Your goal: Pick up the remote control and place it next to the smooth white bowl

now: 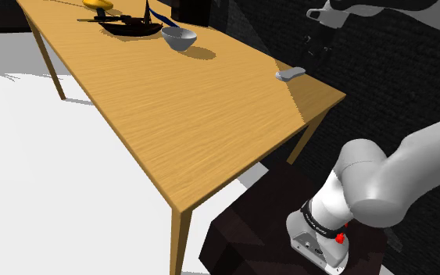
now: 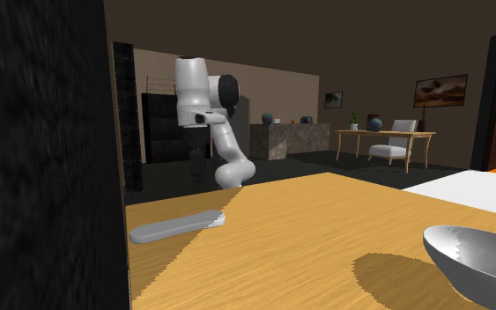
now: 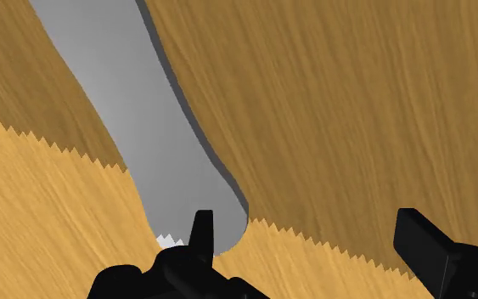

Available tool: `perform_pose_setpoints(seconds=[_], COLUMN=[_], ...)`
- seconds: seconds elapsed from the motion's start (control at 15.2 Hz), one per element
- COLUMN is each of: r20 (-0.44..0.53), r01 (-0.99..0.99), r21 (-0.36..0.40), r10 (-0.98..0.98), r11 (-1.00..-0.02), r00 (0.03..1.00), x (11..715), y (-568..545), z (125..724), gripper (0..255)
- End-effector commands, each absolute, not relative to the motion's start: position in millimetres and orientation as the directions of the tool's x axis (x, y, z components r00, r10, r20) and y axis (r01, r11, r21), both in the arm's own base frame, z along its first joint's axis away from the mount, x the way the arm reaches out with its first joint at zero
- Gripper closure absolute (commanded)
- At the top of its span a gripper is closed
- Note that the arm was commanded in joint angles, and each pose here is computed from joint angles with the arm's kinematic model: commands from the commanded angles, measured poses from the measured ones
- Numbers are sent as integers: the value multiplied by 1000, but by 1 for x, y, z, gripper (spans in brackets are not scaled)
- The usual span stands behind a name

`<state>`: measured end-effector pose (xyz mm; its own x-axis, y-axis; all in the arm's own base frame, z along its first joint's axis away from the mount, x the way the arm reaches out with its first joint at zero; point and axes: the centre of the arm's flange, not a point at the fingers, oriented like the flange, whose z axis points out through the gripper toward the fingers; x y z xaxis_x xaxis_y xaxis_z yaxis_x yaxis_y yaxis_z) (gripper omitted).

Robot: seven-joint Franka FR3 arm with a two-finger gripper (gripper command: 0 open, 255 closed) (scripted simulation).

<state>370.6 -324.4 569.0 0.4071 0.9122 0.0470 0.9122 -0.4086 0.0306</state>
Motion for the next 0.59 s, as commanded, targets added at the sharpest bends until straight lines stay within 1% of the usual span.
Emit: perform_pose_setpoints(seconds=[0.0, 0.4, 0.53], r20=[34, 11, 11], r01=[948, 998, 998], r21=[20, -20, -20], r10=[948, 998, 998], r11=[-316, -62, -62], r00=[315, 62, 62], x=[388, 450, 449], y=[-344, -392, -392], z=[564, 542, 531], gripper=[0, 0, 0])
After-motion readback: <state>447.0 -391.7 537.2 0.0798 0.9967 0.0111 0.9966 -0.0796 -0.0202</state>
